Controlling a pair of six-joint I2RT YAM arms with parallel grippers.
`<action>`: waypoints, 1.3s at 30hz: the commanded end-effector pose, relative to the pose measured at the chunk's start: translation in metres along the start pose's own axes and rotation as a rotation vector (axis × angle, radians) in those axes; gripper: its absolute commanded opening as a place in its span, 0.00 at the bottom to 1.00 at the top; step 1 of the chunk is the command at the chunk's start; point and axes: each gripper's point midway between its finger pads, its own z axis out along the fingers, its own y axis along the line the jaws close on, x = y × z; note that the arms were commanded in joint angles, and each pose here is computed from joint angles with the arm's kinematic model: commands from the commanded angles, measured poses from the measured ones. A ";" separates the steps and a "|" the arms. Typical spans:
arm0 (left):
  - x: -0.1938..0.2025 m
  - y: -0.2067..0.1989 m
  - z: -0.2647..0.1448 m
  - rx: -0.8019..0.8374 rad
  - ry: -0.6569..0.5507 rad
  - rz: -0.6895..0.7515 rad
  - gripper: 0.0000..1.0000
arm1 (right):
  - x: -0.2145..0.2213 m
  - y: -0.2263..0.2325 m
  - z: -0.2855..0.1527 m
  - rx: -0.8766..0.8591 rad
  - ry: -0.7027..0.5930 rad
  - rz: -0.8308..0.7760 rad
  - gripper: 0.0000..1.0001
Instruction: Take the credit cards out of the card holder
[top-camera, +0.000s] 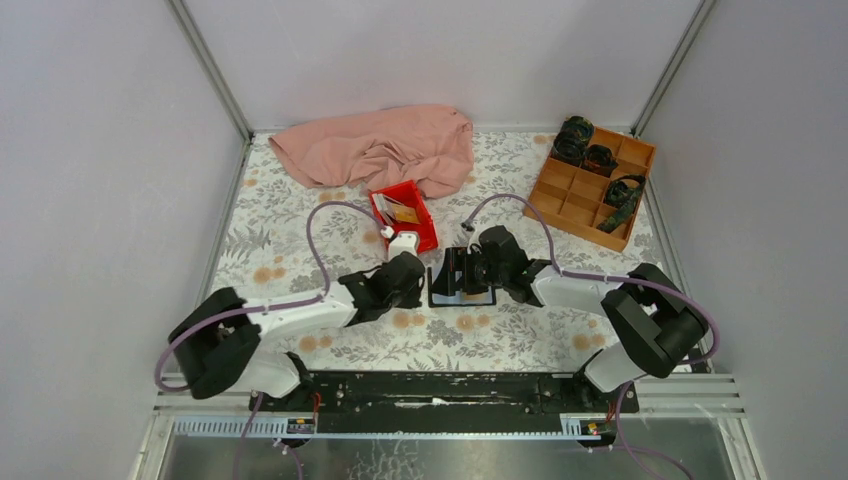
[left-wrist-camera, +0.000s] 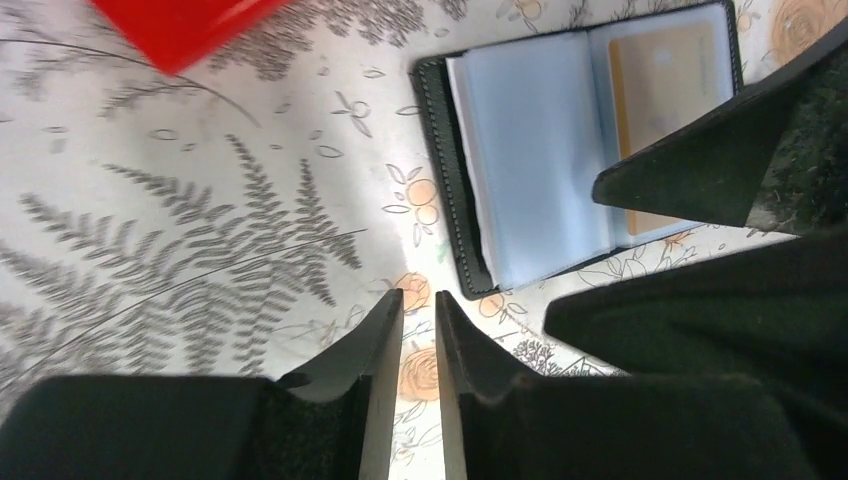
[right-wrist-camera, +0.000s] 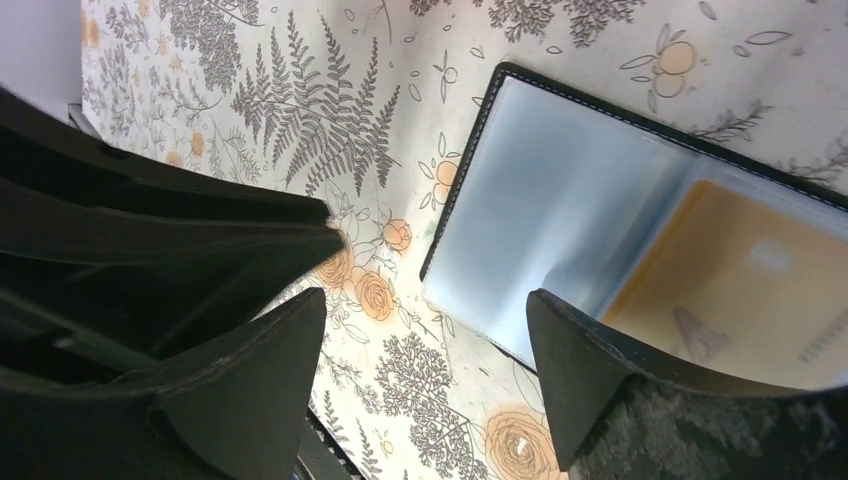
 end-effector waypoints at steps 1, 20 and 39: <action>-0.017 0.022 -0.027 -0.094 -0.072 -0.007 0.25 | -0.039 0.012 -0.020 0.018 -0.136 -0.046 0.81; -0.022 -0.110 0.026 0.452 -0.018 -0.025 0.14 | -0.039 -0.073 -0.066 0.311 -0.249 0.000 0.00; -0.020 -0.094 0.054 0.331 -0.025 -0.022 0.07 | -0.009 -0.098 -0.045 0.338 -0.124 0.032 0.00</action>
